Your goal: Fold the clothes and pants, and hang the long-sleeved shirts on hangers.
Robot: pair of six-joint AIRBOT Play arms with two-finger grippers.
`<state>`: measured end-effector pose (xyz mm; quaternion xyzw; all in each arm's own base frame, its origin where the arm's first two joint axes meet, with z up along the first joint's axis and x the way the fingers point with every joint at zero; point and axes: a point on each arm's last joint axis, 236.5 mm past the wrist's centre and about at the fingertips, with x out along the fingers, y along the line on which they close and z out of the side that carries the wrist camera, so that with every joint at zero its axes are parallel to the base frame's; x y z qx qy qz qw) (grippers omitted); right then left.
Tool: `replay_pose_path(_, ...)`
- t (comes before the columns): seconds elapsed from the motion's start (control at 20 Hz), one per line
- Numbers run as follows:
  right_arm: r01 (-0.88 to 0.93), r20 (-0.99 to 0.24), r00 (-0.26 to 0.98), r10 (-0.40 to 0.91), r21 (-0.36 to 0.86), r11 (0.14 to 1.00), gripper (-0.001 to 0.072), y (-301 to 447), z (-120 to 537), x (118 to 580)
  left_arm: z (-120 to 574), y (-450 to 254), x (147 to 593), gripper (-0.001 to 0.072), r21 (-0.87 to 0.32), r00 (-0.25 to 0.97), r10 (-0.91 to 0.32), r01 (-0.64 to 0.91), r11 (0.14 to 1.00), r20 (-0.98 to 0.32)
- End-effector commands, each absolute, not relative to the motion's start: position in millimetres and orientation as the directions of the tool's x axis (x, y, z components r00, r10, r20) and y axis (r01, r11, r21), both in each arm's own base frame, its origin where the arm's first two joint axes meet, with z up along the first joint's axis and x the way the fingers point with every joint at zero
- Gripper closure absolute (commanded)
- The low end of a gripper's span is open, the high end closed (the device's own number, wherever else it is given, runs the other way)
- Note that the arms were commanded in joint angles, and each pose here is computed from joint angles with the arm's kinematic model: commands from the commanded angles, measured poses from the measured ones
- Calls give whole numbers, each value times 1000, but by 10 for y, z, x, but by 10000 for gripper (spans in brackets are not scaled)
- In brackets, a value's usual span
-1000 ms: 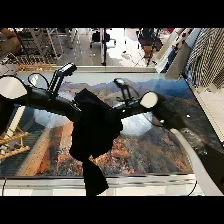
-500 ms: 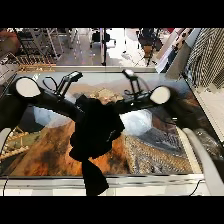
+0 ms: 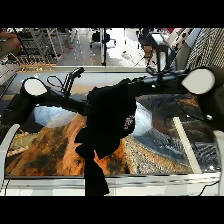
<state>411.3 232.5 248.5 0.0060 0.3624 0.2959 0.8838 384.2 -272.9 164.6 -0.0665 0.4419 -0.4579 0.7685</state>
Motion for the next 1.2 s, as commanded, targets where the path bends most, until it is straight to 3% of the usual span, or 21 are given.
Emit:
replay_pose_path(0.0,-478,-716,443,539,321,818,173,2513,1960,4231,1623,-2798,3985,690,-540,214,-782,617,573,-585)
replay_pose_path(0.25,-350,-871,292,395,287,892,174,2192,1336,3955,1577,-2803,3981,690,-545,202,-781,613,571,-591)
replay_pose_path(0.4,-236,-869,287,403,344,909,173,2201,1225,3911,1559,-2804,3928,690,-551,180,-781,615,564,-599)
replay_pose_path(0.6,-31,-837,366,408,427,904,178,2268,826,4247,1527,-2798,3832,690,-561,139,-778,618,551,-612)
replay_pose_path(0.7,28,-844,348,407,444,896,211,2322,561,4341,1519,-2798,3809,690,-563,130,-778,619,548,-615)
replay_pose_path(0.75,48,-863,305,402,435,899,249,2347,384,4315,1519,-2797,3810,690,-563,130,-778,618,548,-615)
replay_pose_path(0.85,57,-905,225,362,383,922,517,2289,118,4218,1513,-2797,3812,690,-563,129,-777,618,549,-616)
replay_pose_path(0.9,24,-916,211,342,354,935,566,2241,91,4186,1507,-2796,3813,690,-564,128,-777,617,549,-617)
replay_pose_path(0.95,-29,-920,206,333,334,942,662,2198,138,4147,1496,-2795,3816,690,-564,128,-776,616,551,-618)
replay_pose_path(1.05,-130,-916,234,327,303,944,692,2125,412,4062,1387,-2752,3793,682,-565,116,-756,594,572,-644)
replay_pose_path(1.1,-171,-908,265,325,287,942,692,2086,599,4018,1263,-2700,3737,554,-570,90,-734,568,593,-673)
replay_pose_path(1.15,-214,-897,296,327,271,938,692,2055,809,3946,1130,-2639,3669,330,-567,59,-707,552,611,-704)
